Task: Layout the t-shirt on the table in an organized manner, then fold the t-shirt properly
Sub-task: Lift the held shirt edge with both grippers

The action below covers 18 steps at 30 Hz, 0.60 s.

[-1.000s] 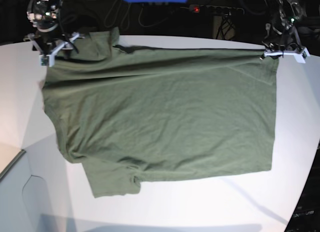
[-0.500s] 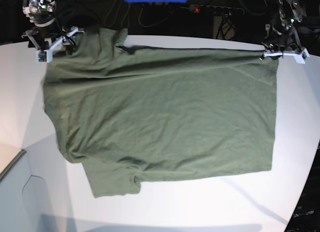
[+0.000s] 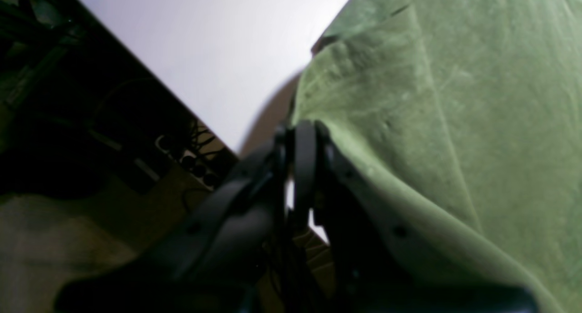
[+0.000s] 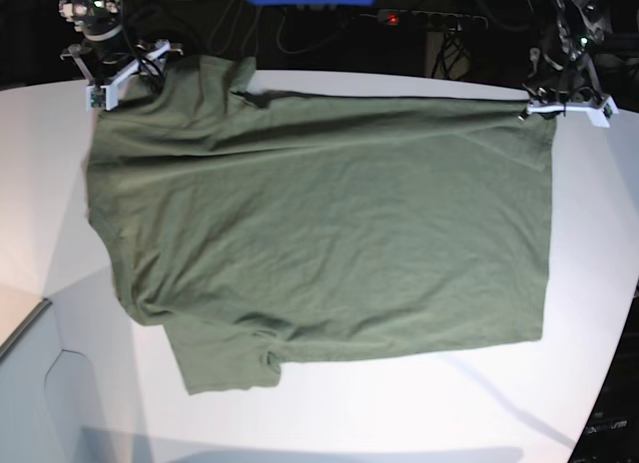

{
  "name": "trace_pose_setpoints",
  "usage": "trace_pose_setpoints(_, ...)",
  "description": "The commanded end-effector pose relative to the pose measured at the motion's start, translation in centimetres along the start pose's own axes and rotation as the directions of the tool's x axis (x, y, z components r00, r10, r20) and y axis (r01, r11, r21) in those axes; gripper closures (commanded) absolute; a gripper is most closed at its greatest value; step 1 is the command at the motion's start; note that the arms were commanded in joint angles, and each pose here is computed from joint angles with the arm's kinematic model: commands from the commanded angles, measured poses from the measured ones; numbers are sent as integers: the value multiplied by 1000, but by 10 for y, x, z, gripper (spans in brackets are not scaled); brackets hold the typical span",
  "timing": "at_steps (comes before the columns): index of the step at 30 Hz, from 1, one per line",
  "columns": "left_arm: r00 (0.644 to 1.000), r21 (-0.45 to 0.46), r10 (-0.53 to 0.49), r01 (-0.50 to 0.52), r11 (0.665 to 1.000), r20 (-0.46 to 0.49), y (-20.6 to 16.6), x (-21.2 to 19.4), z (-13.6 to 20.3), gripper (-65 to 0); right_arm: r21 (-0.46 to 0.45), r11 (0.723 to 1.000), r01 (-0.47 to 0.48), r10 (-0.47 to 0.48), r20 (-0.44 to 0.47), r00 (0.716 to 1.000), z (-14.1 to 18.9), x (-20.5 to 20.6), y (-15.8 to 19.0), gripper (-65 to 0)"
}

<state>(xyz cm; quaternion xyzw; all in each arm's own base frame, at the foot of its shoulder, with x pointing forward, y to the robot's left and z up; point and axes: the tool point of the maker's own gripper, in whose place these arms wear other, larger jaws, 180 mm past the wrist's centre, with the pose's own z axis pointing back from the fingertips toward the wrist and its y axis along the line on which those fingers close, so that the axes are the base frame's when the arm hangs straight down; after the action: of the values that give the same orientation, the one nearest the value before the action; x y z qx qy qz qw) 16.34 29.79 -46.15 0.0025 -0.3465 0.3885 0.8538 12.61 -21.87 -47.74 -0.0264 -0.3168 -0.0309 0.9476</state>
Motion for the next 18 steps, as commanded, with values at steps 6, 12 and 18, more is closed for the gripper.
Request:
trace_pose_setpoints(6, 999, -4, -14, 14, 1000, 30, 0, 10, 3, 0, 43, 999, -33, 33, -14, 999, -3, -1, 13, -386)
trace_pose_setpoints(12, 999, 1, -11, 11, 1000, 33, 2, 11, 4, 0, 58, 997, -43, 43, 4, 999, -7, 9, 19, -181)
trace_pose_setpoints(18, 997, -9, -34, 35, 999, 71, -1, 24, 14, 0, 31, 998, -48, 48, 30, 998, -4, 19, 10, 0)
